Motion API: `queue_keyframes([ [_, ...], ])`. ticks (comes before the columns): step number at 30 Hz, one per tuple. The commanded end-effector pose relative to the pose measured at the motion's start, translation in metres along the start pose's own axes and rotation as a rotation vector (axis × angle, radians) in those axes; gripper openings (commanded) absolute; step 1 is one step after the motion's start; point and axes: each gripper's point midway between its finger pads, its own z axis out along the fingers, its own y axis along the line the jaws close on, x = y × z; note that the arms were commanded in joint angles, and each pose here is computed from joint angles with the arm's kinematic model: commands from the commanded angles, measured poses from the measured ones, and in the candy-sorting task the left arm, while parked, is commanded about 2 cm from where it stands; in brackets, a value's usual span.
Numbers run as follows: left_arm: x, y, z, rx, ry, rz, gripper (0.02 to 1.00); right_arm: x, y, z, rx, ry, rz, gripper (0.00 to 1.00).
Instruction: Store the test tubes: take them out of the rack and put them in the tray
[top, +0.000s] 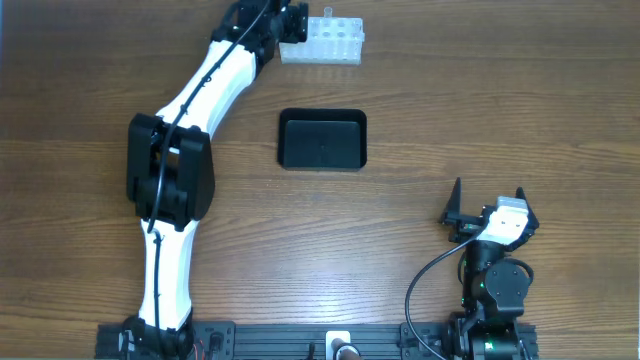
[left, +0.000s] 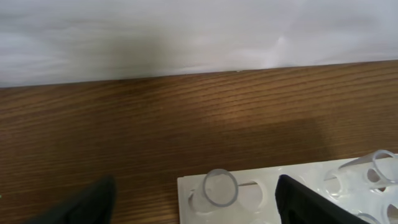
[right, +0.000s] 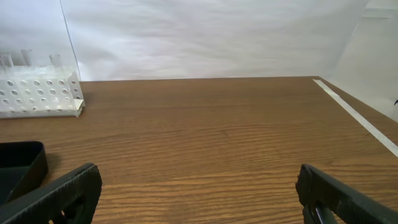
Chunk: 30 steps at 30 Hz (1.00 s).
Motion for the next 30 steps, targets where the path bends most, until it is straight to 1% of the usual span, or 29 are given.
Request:
queue_keyframes([
  [1,-0.001,0.000,0.004,-0.034,-0.008,0.004,0.770,0.002,-0.001,0.000,0.003,0.003,-0.002,0.991],
  [5,0.000,-0.002,0.004,-0.034,-0.008,0.006,0.726,0.002,-0.001,0.000,0.003,0.003,-0.002,0.993],
  [7,0.001,-0.002,0.005,-0.035,-0.006,0.006,0.689,0.002,-0.001,0.000,0.003,0.003,-0.002,0.991],
  [13,0.010,-0.001,0.012,-0.038,0.012,0.009,0.649,0.002,-0.001,0.000,0.003,0.003,-0.002,0.991],
  [16,0.009,-0.002,0.013,-0.037,0.009,0.008,0.610,0.002,-0.001,0.000,0.003,0.003,-0.002,0.991],
  [20,0.006,-0.003,0.013,-0.033,-0.004,0.008,0.551,0.002,-0.001,0.000,0.003,0.003,-0.002,0.993],
  [26,0.004,-0.007,0.013,-0.028,-0.015,0.009,0.400,0.002,-0.001,0.000,0.003,0.003,-0.002,0.993],
  [30,0.003,-0.009,0.013,-0.025,-0.019,0.010,0.369,0.002,-0.001,0.000,0.003,0.004,-0.002,0.991],
])
